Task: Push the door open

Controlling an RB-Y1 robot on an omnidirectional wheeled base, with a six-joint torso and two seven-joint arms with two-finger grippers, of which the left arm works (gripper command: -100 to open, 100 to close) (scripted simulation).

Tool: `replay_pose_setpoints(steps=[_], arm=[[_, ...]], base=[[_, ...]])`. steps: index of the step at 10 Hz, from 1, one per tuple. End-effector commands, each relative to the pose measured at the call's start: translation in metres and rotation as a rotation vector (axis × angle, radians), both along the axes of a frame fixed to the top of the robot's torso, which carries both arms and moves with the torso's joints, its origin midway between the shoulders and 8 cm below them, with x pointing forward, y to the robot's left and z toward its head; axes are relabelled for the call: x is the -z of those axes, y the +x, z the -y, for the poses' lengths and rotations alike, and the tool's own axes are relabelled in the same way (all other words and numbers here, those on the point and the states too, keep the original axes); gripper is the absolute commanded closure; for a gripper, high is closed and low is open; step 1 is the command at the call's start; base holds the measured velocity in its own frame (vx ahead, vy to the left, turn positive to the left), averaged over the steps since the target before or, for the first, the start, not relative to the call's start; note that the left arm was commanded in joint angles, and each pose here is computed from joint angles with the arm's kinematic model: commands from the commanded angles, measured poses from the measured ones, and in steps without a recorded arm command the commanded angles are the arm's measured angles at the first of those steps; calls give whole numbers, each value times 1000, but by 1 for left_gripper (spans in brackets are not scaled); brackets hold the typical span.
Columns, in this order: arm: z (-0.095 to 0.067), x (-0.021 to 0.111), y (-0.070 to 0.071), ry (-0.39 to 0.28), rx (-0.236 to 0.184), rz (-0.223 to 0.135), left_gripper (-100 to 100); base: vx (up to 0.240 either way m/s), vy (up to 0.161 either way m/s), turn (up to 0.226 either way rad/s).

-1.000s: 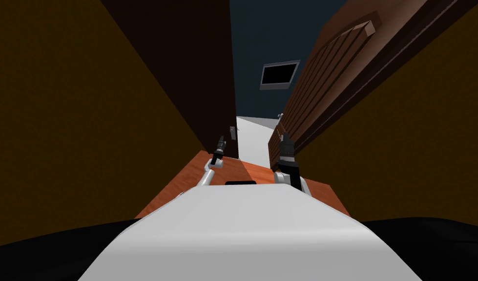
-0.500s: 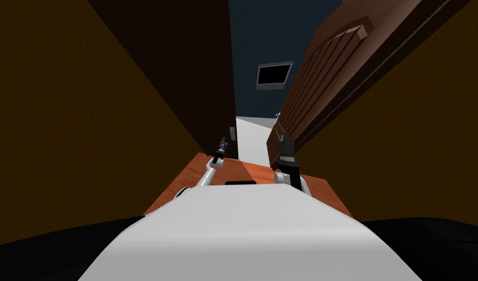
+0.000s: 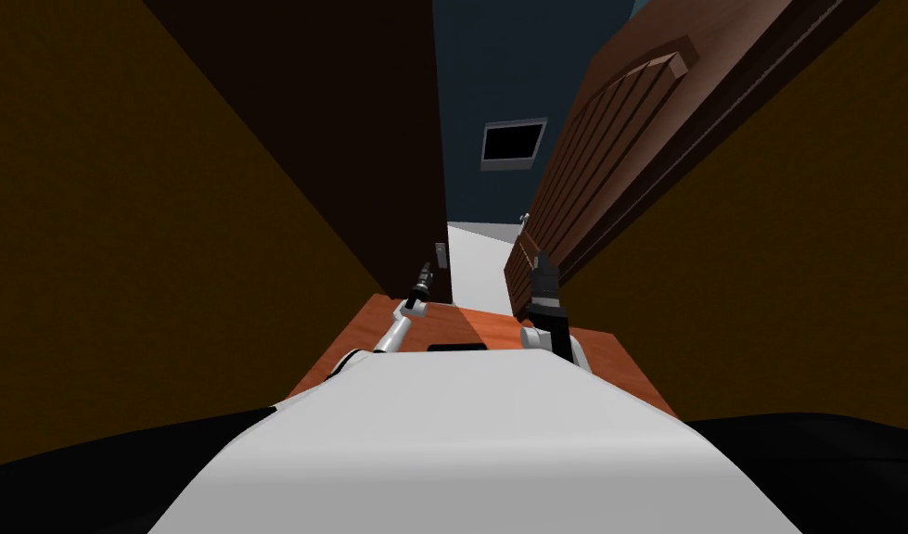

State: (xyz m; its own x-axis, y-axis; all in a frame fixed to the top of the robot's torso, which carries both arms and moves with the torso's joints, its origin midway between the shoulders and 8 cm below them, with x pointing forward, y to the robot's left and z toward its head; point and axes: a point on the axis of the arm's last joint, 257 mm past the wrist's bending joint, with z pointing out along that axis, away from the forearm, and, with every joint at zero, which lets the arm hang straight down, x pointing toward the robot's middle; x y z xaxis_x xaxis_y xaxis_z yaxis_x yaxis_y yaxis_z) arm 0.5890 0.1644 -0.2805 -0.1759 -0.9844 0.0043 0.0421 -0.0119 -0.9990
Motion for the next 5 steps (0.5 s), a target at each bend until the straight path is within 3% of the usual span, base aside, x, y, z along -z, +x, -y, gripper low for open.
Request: replay_pose_setpoints(steps=[1,2,3,5], arm=[[0,6,2,4,1,-16,-100],[1,11,3,8,2,-30,-100],[1,9,3,6,1,-22,-100],[-2,11,3,7,-3,-23,-100]], base=[[15,58,-65],[27,66,-97],[13,33,-24],[160,-30,-22]])
